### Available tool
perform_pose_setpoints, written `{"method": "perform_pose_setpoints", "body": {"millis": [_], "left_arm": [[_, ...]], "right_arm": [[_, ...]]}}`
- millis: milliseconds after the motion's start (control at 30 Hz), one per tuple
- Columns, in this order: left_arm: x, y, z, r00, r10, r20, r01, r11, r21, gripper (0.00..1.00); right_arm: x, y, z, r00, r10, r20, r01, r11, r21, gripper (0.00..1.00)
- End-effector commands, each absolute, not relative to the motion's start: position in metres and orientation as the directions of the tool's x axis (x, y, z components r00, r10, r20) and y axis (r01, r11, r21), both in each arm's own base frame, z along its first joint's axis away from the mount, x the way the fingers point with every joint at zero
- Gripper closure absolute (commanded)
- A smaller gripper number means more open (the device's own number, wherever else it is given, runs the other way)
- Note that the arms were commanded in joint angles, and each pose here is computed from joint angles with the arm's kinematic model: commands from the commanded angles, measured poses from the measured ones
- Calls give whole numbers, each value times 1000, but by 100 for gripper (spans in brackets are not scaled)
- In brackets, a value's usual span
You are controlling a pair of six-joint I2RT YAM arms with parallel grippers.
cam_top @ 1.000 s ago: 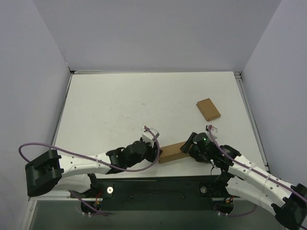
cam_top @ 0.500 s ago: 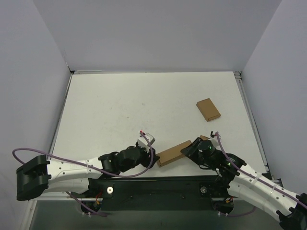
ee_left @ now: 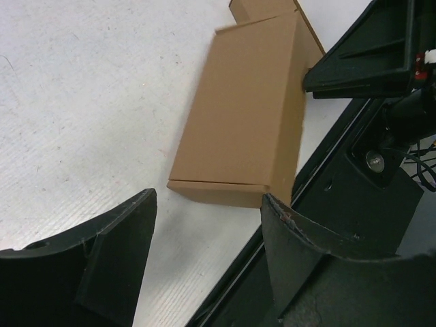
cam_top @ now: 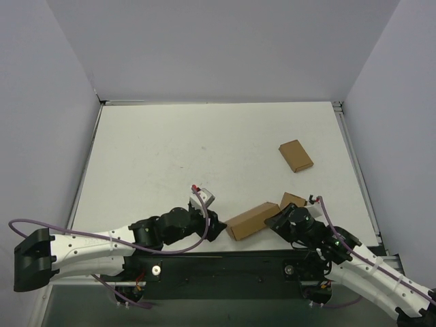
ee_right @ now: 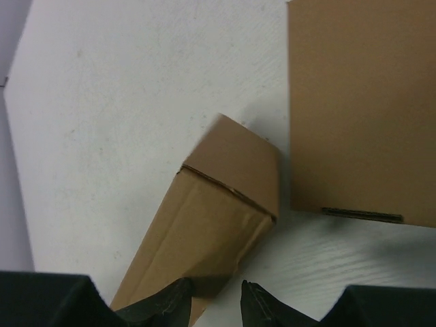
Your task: Fold the paper box
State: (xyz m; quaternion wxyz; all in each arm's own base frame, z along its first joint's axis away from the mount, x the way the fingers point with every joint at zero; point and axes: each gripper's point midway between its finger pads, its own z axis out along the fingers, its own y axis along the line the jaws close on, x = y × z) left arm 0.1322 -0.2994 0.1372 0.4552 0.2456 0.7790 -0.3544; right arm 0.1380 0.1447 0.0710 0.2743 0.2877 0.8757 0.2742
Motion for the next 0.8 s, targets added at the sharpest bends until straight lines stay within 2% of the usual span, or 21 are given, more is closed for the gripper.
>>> {"method": "perform_pose_setpoints", "body": {"millis": [0, 300, 433, 567, 700, 767], "left_arm": [[128, -301, 140, -467, 64, -882, 718, 610, -336, 28], [116, -304, 102, -514, 171, -841, 735, 593, -329, 27], [110, -301, 91, -529, 205, -824, 741, 585, -330, 28], [75, -310, 80, -535, 325, -780, 819, 426, -385, 31], [49, -321, 57, -560, 418, -716, 828, 327, -456, 32], [48, -328, 52, -561, 434, -705, 827, 319, -462, 33]], "right_arm": [[99, 85, 13, -717, 594, -366, 471, 799, 374, 65], [119, 101, 28, -713, 562, -419, 401, 817, 414, 59], [126, 120, 34, -746, 526, -407, 347, 830, 436, 57], [130, 136, 29, -775, 498, -389, 317, 839, 442, 55], [142, 148, 35, -776, 482, -406, 286, 844, 453, 52], [147, 153, 37, -783, 464, -415, 272, 855, 443, 52]]}}
